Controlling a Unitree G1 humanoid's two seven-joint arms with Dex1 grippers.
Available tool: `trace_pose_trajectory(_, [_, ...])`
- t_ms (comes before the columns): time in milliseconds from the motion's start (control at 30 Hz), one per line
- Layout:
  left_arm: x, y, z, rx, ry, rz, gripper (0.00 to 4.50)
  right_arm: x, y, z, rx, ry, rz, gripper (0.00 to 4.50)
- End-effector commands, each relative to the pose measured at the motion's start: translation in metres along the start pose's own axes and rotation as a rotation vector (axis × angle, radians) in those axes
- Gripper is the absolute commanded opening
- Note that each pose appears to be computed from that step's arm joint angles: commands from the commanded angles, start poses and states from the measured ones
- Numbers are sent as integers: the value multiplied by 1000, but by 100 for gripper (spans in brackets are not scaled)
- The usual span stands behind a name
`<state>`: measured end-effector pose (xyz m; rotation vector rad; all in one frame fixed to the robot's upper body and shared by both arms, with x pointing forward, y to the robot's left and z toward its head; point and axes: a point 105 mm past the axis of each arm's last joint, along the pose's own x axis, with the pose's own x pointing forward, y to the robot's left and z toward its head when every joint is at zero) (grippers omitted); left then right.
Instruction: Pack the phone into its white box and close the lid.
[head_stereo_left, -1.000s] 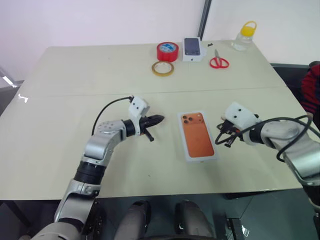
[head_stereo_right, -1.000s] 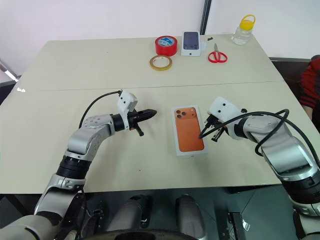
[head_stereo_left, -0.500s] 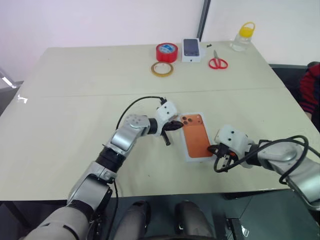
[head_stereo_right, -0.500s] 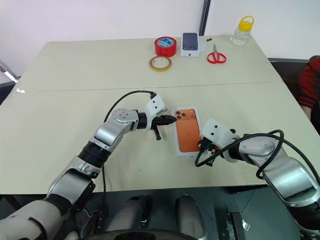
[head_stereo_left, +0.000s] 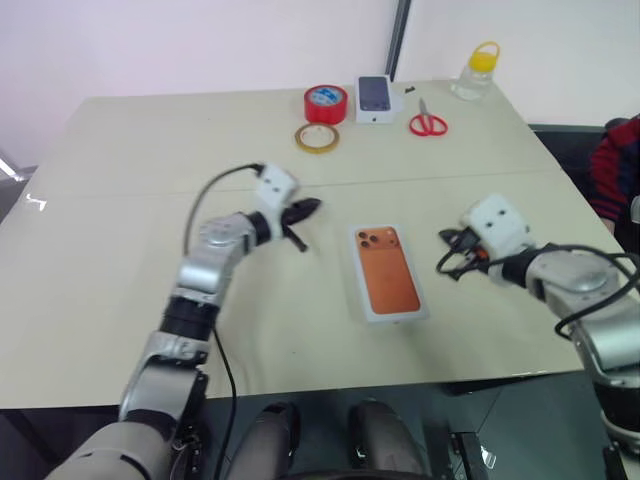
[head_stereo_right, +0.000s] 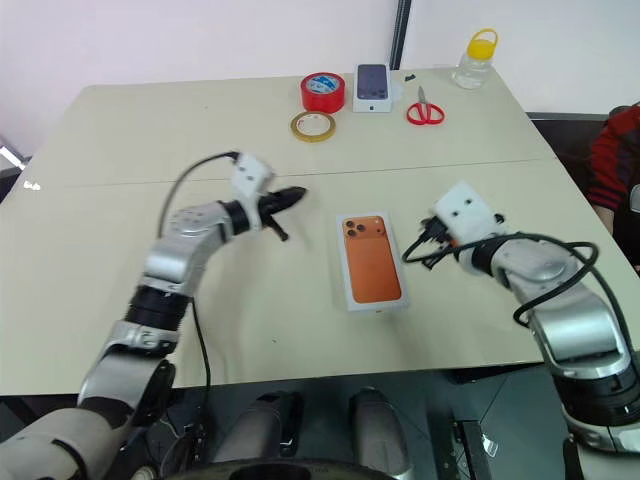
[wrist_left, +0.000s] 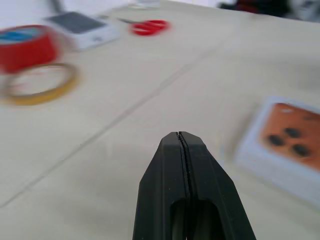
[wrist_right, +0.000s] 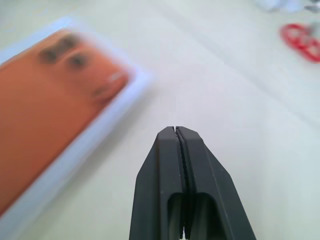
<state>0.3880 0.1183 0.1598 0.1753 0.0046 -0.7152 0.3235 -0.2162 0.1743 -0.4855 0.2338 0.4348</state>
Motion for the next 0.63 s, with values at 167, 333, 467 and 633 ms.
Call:
trace_pose_trajectory(167, [-72, 37, -21, 7, 73, 202, 0, 1, -14, 11, 147, -138, 72, 3])
trace_pose_trajectory(333, [-103, 43, -33, -17, 102, 291, 0, 2, -17, 4, 193, -175, 98, 3])
trace_pose_trajectory(467, [-116, 43, -39, -13, 124, 336, 0, 2, -19, -5, 231, -183, 99, 3])
trace_pose_trajectory(633, [-120, 45, -38, -26, 116, 379, 0, 0, -14, -8, 276, -181, 163, 3])
